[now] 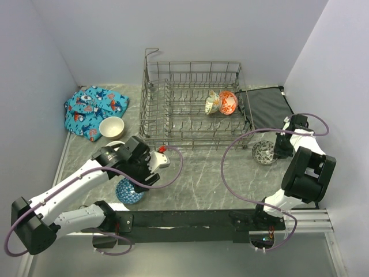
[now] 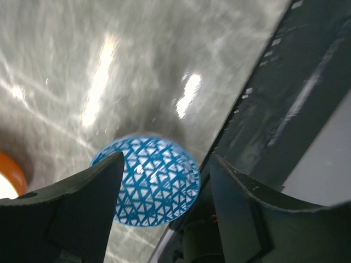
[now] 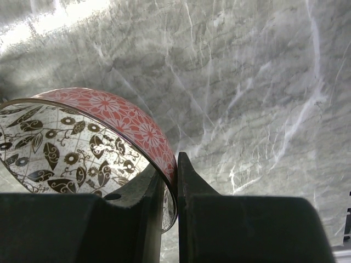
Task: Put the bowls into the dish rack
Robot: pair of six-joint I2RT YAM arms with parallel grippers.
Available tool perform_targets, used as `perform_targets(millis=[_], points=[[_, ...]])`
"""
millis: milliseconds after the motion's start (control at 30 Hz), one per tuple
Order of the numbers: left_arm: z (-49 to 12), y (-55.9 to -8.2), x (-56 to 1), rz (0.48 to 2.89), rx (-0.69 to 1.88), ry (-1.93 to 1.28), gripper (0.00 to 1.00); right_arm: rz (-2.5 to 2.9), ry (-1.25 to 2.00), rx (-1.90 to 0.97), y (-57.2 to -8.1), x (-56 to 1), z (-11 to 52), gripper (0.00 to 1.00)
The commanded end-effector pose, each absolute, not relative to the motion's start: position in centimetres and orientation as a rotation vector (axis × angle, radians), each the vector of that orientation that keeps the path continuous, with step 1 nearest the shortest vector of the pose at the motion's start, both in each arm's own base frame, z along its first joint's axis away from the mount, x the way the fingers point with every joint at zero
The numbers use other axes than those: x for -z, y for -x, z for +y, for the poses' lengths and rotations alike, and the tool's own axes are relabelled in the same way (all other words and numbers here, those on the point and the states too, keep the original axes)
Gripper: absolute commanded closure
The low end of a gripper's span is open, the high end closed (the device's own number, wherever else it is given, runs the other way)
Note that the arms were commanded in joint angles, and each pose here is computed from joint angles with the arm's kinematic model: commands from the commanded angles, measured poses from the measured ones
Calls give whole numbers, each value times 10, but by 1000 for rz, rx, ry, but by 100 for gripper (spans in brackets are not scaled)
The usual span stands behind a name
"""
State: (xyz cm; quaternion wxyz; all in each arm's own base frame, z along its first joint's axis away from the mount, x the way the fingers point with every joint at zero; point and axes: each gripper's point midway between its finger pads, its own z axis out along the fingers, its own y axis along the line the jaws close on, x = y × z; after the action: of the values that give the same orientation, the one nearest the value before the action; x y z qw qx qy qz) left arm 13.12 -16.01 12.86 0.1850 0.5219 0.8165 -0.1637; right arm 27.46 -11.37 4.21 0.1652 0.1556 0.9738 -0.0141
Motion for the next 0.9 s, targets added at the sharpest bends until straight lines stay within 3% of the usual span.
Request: perform_targets(millis=[0, 167, 200, 233, 600, 867], points=[[-150, -154, -123, 2345, 294, -1326, 29, 2783, -430, 28, -279, -27, -113, 100], [-140, -151, -106, 2392, 248, -1330, 30, 2770, -414, 7, -281, -32, -111, 81], [-139, -152, -104, 2397, 236, -1325, 30, 2774, -415, 8, -281, -33, -111, 65], [-139, -153, -103, 2400, 228, -1322, 30, 2778, -419, 9, -280, -33, -111, 61], [-136, -144, -98, 2480, 197, -1346, 31, 2733, -380, -14, -281, -63, -108, 47], [-153, -141, -104, 2440, 178, -1473, 32, 2675, -374, -4, -283, -92, -110, 45]])
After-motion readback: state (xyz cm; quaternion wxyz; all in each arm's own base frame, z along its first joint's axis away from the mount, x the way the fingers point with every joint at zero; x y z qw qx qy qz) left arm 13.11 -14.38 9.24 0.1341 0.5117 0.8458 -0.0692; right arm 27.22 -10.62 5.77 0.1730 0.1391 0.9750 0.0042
